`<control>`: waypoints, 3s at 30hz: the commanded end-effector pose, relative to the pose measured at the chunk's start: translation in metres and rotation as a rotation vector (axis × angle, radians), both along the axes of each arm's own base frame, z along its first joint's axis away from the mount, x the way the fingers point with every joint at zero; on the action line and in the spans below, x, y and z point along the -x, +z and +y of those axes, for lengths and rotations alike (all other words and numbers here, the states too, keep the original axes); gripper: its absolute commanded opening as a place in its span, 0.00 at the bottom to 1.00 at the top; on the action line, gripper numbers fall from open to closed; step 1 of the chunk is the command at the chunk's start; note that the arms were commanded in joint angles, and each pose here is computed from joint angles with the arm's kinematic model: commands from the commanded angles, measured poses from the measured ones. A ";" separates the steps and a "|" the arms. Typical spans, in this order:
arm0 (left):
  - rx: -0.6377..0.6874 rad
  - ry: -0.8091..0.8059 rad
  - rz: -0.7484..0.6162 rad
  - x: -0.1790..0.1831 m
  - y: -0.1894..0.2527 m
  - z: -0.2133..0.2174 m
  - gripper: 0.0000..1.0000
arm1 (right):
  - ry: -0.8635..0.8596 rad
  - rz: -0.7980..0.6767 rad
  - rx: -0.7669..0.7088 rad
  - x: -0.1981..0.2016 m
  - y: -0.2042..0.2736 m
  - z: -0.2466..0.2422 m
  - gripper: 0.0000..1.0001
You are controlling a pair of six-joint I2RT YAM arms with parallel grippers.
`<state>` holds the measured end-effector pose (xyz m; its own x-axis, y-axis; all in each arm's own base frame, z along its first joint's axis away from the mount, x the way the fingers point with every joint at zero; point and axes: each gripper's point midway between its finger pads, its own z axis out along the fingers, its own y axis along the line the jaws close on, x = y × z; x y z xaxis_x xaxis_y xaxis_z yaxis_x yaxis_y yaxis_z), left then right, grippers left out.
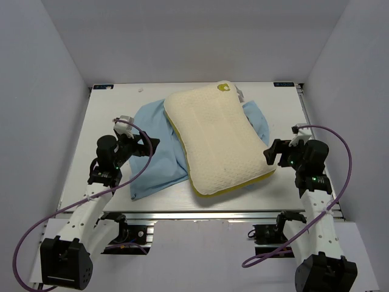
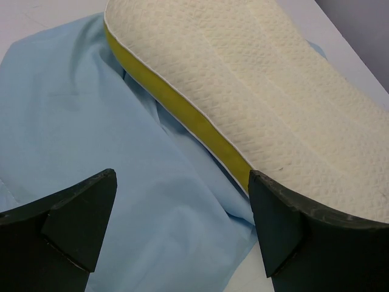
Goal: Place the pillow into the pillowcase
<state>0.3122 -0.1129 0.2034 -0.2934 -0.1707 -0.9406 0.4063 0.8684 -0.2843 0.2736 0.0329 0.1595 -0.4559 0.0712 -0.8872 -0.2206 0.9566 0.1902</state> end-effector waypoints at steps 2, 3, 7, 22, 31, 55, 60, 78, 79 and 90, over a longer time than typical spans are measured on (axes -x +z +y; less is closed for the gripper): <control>0.001 -0.021 -0.056 -0.001 0.020 -0.002 0.98 | 0.089 -0.084 0.015 -0.004 0.018 0.010 0.89; 0.000 -0.021 -0.055 -0.001 0.019 -0.002 0.98 | 0.132 -0.078 0.025 -0.001 0.014 0.014 0.89; -0.005 -0.012 -0.047 -0.003 0.018 -0.001 0.98 | 0.586 -0.198 0.122 0.025 0.026 0.058 0.89; -0.054 -0.040 0.073 -0.010 -0.009 -0.004 0.81 | 0.669 -0.185 0.192 -0.022 0.097 0.135 0.88; -0.112 -0.017 0.207 -0.016 -0.048 0.002 0.87 | 0.491 -0.091 0.119 -0.052 0.088 0.230 0.89; -0.355 0.439 0.582 -0.022 -0.124 0.082 0.93 | 0.387 0.246 0.399 -0.076 -0.070 0.308 0.86; -0.343 0.388 0.633 -0.024 -0.139 0.072 0.93 | 0.465 0.307 0.388 -0.060 -0.085 0.307 0.56; -0.327 0.405 0.633 -0.037 -0.146 0.073 0.00 | 0.812 0.134 0.344 -0.034 -0.003 0.301 0.00; -0.319 0.426 0.611 -0.038 -0.138 0.078 0.00 | 0.831 0.101 0.352 -0.036 0.008 0.299 0.00; -0.160 0.342 0.610 -0.042 -0.111 0.072 0.00 | 0.805 -0.216 0.446 -0.090 0.114 0.234 0.00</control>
<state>0.3453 -0.0117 0.0596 -0.7533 -0.2092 -0.6235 -0.1932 0.9766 -0.0943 0.3521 0.2715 0.2195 -0.2048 -0.5943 -0.7777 -0.8416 0.5126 -0.1701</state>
